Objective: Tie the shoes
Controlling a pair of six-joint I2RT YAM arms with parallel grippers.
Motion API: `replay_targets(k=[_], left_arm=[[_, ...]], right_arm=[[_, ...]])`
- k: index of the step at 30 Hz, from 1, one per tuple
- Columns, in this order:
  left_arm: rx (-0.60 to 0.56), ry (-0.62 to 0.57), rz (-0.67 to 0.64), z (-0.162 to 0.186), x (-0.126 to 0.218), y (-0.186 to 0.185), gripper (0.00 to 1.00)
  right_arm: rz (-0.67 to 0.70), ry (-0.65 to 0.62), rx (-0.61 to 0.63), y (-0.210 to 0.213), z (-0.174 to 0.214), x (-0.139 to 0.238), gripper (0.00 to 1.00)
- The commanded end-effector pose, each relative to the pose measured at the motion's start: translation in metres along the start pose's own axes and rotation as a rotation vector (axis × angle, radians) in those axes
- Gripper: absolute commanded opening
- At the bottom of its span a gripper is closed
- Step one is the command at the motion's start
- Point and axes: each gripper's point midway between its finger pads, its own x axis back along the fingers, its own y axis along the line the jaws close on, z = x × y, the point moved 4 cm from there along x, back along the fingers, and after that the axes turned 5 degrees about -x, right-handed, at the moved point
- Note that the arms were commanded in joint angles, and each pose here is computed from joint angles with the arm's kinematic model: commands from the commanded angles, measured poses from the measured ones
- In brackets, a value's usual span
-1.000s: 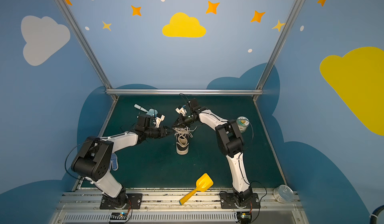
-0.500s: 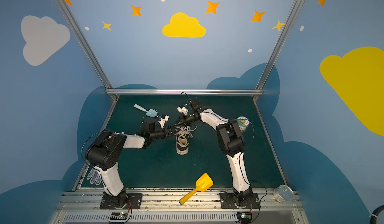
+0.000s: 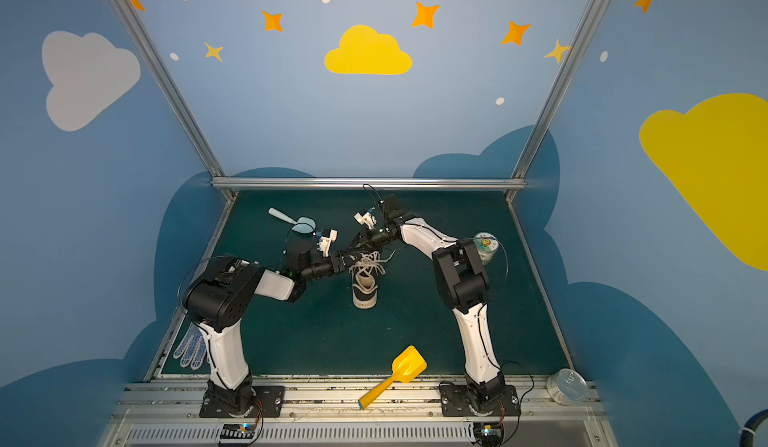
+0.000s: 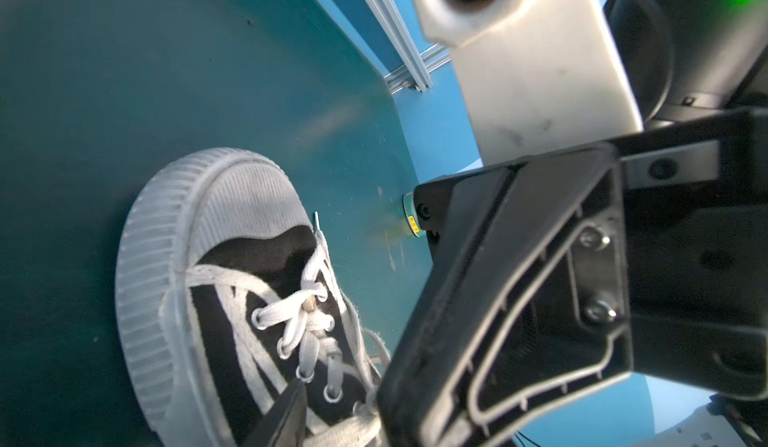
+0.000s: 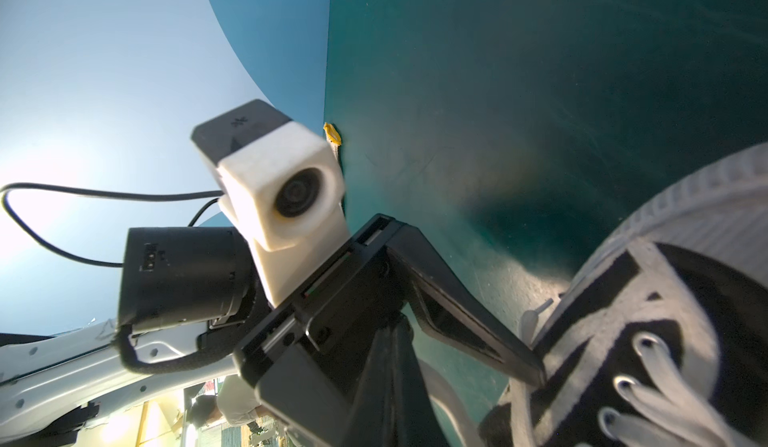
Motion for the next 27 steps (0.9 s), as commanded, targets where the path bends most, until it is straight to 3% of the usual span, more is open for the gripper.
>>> replay_targets(k=[1,6,12,19,20,22,27], left_arm=[[-0.032,-0.034,0.042,-0.004,-0.005,-0.007,0.53],[-0.048,-0.063,0.063,-0.005,-0.008,-0.01,0.51],[-0.042,-0.079,0.067,-0.006,-0.01,-0.008,0.39],[-0.045,-0.094,0.066,-0.005,-0.012,-0.006,0.11],[-0.044,-0.096,0.063,-0.005,-0.012,-0.005,0.06],[-0.043,-0.093,0.058,-0.003,-0.011,-0.004,0.03],[-0.031,-0.083,0.049,0.001,-0.01,-0.001,0.03]], right_arm=[[-0.017,0.002,-0.002,-0.001,-0.004,-0.001,0.0],[-0.018,0.002,-0.004,-0.002,-0.003,0.0,0.0],[-0.021,0.004,-0.006,-0.002,-0.002,0.001,0.0],[-0.021,0.005,-0.009,-0.005,0.001,0.004,0.0],[-0.02,0.002,-0.009,-0.004,0.002,0.005,0.04],[-0.017,-0.015,-0.009,-0.003,0.0,0.011,0.27],[-0.016,-0.074,-0.02,-0.003,-0.006,0.034,0.48]])
